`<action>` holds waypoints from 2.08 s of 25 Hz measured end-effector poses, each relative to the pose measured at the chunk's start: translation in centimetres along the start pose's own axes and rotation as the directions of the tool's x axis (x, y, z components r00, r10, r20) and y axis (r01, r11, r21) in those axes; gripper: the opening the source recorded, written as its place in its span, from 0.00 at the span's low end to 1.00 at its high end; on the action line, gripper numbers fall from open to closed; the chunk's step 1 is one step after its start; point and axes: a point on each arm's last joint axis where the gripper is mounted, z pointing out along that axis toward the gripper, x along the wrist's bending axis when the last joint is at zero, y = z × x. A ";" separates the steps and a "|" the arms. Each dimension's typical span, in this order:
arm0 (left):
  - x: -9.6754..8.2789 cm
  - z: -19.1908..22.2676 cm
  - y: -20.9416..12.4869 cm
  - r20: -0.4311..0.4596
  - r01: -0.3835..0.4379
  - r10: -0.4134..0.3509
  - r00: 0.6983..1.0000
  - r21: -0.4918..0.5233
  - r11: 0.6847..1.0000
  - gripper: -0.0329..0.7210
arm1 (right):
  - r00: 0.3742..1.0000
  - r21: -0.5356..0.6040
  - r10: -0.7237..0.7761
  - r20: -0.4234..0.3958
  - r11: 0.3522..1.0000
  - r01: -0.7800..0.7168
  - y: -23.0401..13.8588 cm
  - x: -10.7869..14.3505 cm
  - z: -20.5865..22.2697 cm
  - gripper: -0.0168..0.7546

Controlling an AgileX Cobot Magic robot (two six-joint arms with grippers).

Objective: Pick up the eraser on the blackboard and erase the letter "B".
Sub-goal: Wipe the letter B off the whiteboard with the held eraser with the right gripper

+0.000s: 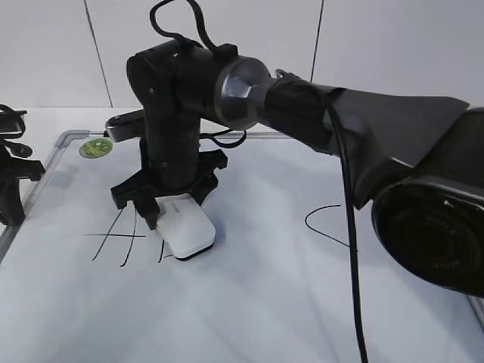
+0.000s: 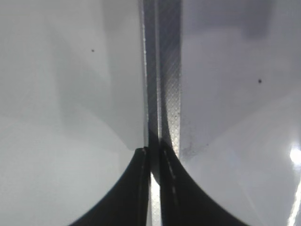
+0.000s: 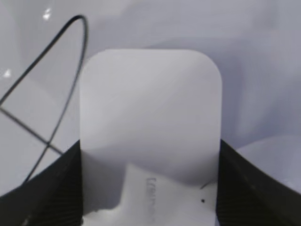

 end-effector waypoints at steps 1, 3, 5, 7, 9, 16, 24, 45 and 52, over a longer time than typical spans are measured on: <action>0.0 0.0 0.0 0.002 0.001 -0.001 1.000 0.000 1.000 0.07 | 1.000 -0.003 0.005 0.009 1.000 -0.005 0.1 -0.5 0.0 0.74; 0.0 0.0 0.0 0.005 0.003 -0.003 1.000 0.000 1.000 0.07 | 1.000 -0.011 0.021 0.022 1.000 -0.020 0.4 -1.4 0.1 0.74; 0.0 0.1 0.0 0.006 0.004 -0.004 1.000 0.002 1.000 0.07 | 0.999 -0.019 0.043 0.032 0.999 -0.043 0.6 -2.8 0.2 0.74; -0.1 0.1 0.0 0.008 0.005 -0.005 1.000 0.001 1.000 0.06 | 0.997 -0.028 0.067 0.044 0.997 -0.066 0.9 -4.2 0.4 0.74; -0.1 0.1 0.0 0.010 0.006 -0.006 1.000 0.001 1.000 0.06 | 0.994 -0.036 0.094 0.060 0.995 -0.092 1.1 -5.9 0.4 0.74; -0.1 0.1 0.0 0.016 0.009 -0.009 1.000 0.001 1.000 0.06 | 0.993 -0.038 0.095 0.067 0.995 -0.093 1.1 -6.4 0.4 0.74; -0.1 0.1 0.0 0.015 0.008 -0.009 1.000 0.005 1.000 0.06 | 0.994 -0.039 -0.076 0.083 0.996 0.080 0.6 -0.9 0.4 0.74; -0.1 0.1 0.0 0.016 0.009 -0.010 1.000 0.008 1.000 0.06 | 0.998 -0.038 0.013 0.060 0.999 -0.010 0.8 -4.3 -0.7 0.74; -0.1 0.1 0.0 0.016 0.009 -0.010 1.000 0.008 1.000 0.06 | 0.999 -0.113 -0.019 0.039 0.993 0.023 -0.6 -2.6 -7.3 0.74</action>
